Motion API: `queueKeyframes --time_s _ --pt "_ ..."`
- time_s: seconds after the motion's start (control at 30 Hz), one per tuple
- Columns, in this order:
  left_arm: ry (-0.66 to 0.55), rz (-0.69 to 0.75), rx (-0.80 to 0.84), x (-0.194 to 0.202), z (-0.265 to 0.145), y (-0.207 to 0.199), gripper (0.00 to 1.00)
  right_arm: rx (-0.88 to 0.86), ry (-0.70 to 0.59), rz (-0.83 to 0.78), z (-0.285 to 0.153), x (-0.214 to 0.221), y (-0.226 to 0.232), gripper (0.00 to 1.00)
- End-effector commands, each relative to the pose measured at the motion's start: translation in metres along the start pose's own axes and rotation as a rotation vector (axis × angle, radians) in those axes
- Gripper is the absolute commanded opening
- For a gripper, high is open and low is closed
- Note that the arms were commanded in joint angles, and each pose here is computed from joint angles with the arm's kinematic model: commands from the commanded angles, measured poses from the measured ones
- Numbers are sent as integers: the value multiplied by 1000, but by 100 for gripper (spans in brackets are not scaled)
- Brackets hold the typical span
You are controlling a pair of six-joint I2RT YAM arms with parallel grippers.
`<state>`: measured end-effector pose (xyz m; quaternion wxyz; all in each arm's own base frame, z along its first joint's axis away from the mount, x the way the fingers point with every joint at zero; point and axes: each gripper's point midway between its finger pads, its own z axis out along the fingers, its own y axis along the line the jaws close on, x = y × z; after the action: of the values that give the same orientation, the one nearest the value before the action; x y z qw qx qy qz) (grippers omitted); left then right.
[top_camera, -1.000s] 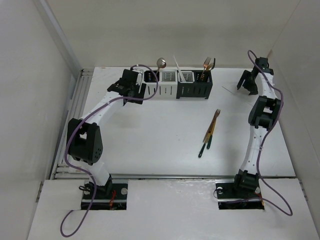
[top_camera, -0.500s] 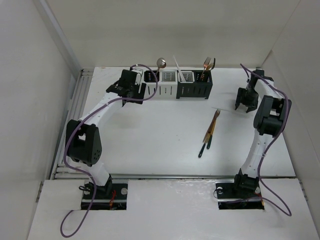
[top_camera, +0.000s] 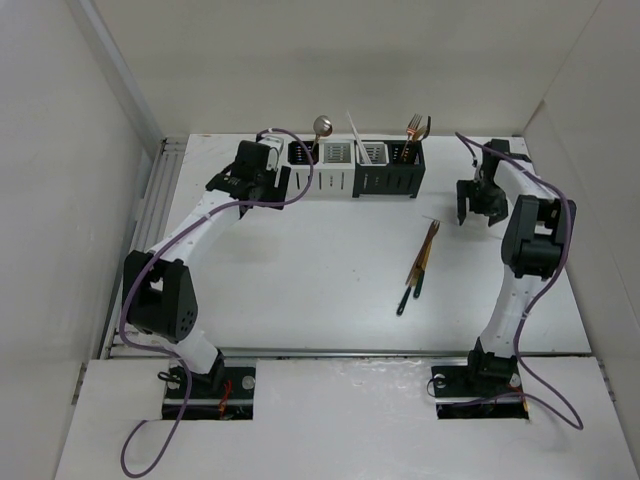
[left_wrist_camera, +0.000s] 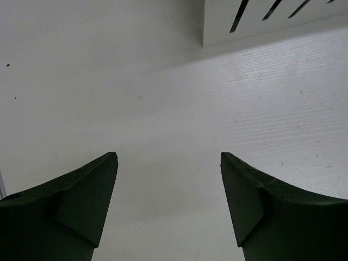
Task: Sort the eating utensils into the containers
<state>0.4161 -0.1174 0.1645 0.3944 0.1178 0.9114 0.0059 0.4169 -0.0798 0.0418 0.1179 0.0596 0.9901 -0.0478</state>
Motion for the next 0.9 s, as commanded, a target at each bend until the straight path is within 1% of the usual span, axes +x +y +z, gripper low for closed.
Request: queueKeyframes --time_s 0.0,0.07,0.17,0.27,0.37,0.4,0.5,0.53,0.57,0.6,0.67,0.7,0.77,0.8,0.83,0.87 --pt "-49 -8 -1 -9 -14 4 74 63 -7 -44 -1 -9 -18 83" --pt "-49 1 -11 -9 -14 6 74 60 -24 -60 -5 -15 -10 83" --pt "-49 0 -20 -9 -14 7 74 120 -22 -116 -2 -11 -11 83" --pt "-49 0 -20 -9 -14 7 74 131 30 -163 18 -4 -4 83" --pt "-49 11 -20 -9 -14 8 74 102 57 -221 29 -2 17 83" --pt "-49 11 -29 -9 -14 9 74 126 54 -259 28 -3 24 83" --pt "-49 11 -30 -9 -14 9 74 124 40 -268 29 -8 29 82" --pt "-49 11 -30 -9 -14 9 74 124 49 -269 29 -10 29 80" --pt "-49 11 -30 -9 -14 9 74 123 66 -272 35 -9 30 74" --pt "-49 11 -30 -9 -14 9 74 124 52 -270 32 -13 30 69" --pt "-49 11 -30 -9 -14 9 74 123 58 -271 33 -14 30 56" --pt "-49 11 -30 -9 -14 9 74 110 58 -271 34 -14 33 52" --pt "-49 11 -30 -9 -14 9 74 85 66 -271 36 -13 37 52" --pt "-49 11 -30 -9 -14 9 74 84 78 -273 35 -10 37 54" --pt "-49 11 -39 -9 -14 11 74 68 81 -282 38 -11 39 54" --pt "-49 11 -39 -9 -14 11 74 36 89 -282 38 -8 45 52"
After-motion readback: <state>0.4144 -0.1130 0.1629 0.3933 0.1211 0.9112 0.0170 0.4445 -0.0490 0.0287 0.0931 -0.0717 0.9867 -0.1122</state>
